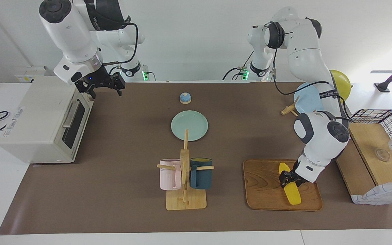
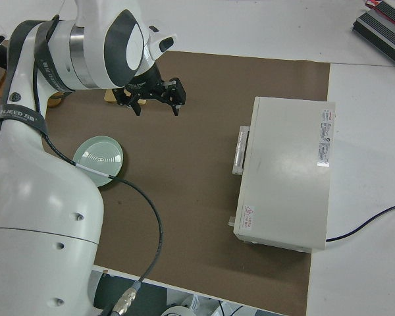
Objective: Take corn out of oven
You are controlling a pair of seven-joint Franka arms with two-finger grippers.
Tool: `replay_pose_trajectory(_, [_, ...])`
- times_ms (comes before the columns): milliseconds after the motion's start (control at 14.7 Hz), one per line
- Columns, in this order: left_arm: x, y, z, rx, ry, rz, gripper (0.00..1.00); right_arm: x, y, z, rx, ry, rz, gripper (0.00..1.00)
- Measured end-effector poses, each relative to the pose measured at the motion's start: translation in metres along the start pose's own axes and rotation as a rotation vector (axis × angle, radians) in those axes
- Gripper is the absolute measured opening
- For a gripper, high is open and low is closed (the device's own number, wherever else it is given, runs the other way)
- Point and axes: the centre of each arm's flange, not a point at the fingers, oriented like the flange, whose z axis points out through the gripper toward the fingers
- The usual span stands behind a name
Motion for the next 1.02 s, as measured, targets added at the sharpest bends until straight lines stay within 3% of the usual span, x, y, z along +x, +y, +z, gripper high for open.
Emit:
replay_pose_trajectory(68, [0.000, 0.000, 0.000, 0.000, 0.001, 0.000, 0.94, 0.000, 0.002, 0.002, -0.001, -0.010, 0.011, 1.00])
replay_pose_trajectory(136, [0.000, 0.000, 0.000, 0.000, 0.002, 0.000, 1.00, -0.001, 0.005, 0.002, -0.002, -0.018, 0.017, 1.00])
replay_pose_trajectory(545, [0.004, 0.002, -0.030, -0.007, 0.015, 0.000, 1.00, -0.007, 0.014, 0.003, -0.002, -0.058, 0.036, 1.00])
replay_pose_trajectory(1023, [-0.018, -0.028, -0.186, 0.070, -0.046, -0.003, 1.00, -0.013, 0.036, 0.006, 0.004, -0.061, 0.078, 1.00])
